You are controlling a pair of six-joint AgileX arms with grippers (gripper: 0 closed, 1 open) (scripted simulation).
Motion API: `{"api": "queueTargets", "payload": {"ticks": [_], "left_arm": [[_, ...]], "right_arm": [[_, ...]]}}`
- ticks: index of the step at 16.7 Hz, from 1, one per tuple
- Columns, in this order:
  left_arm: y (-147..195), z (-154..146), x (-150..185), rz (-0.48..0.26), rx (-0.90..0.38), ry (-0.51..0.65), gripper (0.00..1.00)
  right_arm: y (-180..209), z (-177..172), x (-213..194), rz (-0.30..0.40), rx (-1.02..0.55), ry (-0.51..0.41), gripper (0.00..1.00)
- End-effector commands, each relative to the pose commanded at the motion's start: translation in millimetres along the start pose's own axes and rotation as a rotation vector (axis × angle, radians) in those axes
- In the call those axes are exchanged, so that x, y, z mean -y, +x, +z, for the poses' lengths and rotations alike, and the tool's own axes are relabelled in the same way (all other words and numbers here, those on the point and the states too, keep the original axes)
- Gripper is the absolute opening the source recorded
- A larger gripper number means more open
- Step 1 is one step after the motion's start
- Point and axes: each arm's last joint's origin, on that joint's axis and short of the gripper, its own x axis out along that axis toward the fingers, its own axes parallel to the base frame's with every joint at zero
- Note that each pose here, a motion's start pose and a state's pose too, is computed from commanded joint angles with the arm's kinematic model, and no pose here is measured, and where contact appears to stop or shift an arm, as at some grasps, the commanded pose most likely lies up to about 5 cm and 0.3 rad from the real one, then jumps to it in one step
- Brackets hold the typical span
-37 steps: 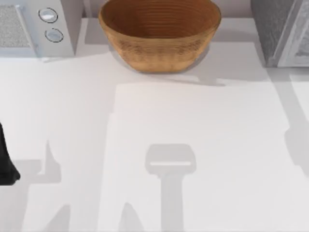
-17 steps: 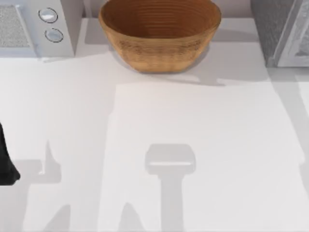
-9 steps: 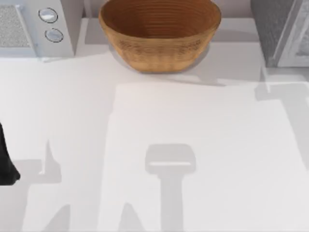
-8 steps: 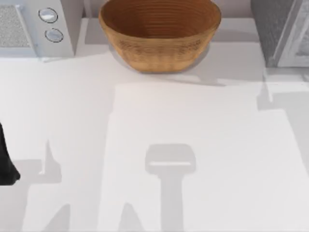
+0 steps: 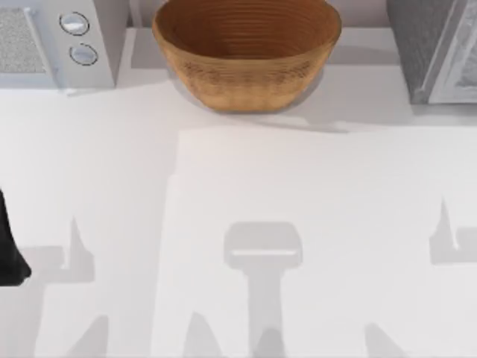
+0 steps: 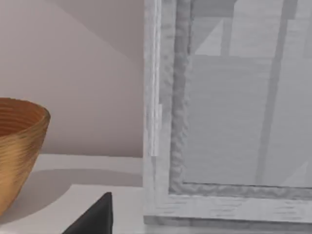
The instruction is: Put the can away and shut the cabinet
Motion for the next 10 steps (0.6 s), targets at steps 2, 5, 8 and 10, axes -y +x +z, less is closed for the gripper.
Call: {"api": "queueTargets", "payload": {"ticks": [2, 5, 8, 10], "left_arm": [[0.0, 0.0, 0.0, 0.0, 0.0, 0.0, 1.0], [0.0, 0.0, 0.0, 0.0, 0.0, 0.0, 1.0], [0.0, 0.0, 0.0, 0.0, 0.0, 0.0, 1.0], [0.0, 0.0, 0.0, 0.0, 0.0, 0.0, 1.0]], "right_arm": [[-1.8, -31.0, 0.2, -0.01, -0.009, 0.009, 1.0], [-1.7, -57.7, 0.4, -0.02, -0.02, 0.019, 1.0], [-1.5, -61.0, 0.4, -0.022, -0.023, 0.02, 1.0], [-1.5, -61.0, 0.4, -0.022, -0.023, 0.02, 1.0]]}}
